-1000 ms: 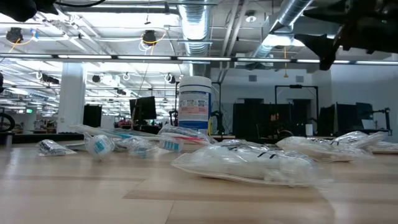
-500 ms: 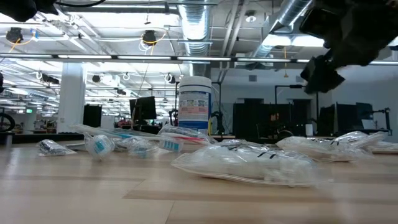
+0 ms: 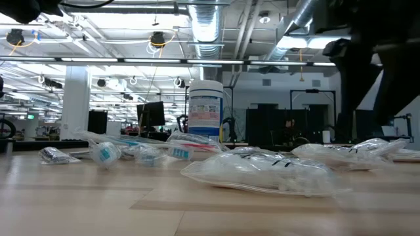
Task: Pick & Place Travel size toiletries
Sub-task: Put the white cotton swab pack into the top black bin
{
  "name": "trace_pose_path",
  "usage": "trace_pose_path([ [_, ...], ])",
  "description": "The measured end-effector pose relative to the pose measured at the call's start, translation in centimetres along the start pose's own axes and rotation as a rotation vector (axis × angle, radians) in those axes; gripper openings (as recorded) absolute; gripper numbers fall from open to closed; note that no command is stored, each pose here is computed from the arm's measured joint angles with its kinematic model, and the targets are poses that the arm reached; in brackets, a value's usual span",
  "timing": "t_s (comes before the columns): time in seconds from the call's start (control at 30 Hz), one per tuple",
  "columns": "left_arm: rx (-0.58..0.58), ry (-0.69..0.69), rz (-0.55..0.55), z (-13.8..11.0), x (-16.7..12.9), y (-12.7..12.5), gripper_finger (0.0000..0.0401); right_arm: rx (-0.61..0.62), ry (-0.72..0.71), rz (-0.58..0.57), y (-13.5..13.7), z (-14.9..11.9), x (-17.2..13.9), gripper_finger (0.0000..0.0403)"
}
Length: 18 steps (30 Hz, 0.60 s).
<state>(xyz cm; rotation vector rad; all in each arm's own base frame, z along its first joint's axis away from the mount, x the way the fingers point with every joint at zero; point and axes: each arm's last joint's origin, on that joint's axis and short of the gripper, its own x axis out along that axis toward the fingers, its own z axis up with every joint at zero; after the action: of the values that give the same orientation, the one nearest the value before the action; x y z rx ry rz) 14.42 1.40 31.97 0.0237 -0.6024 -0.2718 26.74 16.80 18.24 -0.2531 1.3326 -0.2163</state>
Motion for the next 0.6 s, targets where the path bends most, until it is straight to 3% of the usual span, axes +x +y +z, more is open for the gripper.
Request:
trace_pose_path([
  [0.17,-0.029,-0.006,-0.002,0.1,0.0,0.0,0.01,0.017,0.01,-0.012,0.9,0.8,2.3,0.0255],
  [0.6,-0.032,-0.013,-0.027,0.1,0.1,-0.4,0.01,0.033,-0.016,0.006,0.6,0.7,3.8,0.0255],
])
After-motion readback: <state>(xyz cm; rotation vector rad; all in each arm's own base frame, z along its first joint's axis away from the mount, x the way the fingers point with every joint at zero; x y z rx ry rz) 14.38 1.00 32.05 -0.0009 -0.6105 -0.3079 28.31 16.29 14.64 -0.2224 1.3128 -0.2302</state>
